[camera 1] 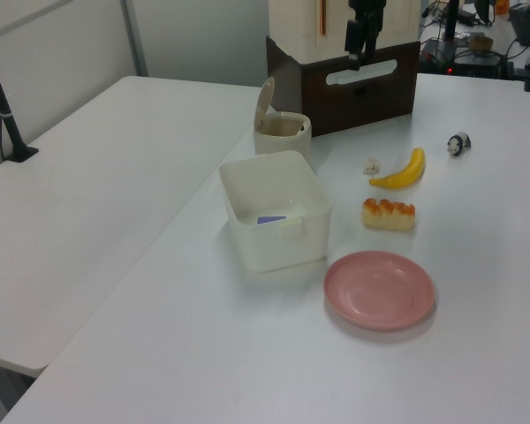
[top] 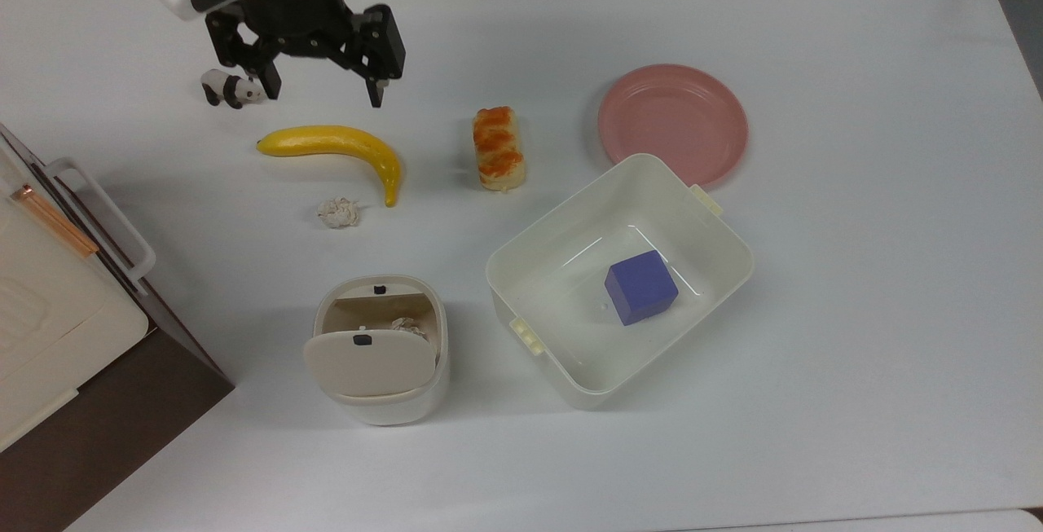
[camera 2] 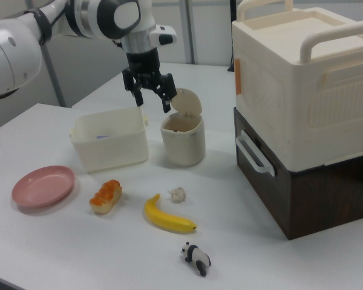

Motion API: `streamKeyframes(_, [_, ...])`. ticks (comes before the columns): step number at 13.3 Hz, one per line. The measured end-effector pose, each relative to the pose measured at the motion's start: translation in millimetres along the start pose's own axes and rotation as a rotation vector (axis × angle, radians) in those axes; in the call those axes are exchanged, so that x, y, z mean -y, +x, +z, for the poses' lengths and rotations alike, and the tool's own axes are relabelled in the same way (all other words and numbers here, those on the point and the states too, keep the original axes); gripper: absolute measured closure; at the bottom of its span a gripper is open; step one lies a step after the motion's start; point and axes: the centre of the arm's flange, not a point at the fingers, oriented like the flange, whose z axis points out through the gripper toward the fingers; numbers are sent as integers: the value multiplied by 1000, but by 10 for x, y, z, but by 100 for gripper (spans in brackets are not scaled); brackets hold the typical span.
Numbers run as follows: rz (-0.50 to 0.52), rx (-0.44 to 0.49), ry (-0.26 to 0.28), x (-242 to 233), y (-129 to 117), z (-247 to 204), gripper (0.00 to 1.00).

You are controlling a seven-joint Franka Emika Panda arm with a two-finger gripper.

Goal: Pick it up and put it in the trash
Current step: 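Lower the open gripper toward the crumpled white paper scrap, then close the gripper on the crumpled white paper scrap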

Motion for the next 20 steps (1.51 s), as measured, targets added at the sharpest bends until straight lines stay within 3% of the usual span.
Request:
streamKeyframes(7, [-53,50,-115,11,-21,934,1])
streamKeyframes(12, [-45,26,-113,94,-79,1480,3])
streamKeyframes(16, [-30,52,-186,113,-122,2157,4])
streamKeyframes(20, [-26,76,-206,115,-108,2468,5])
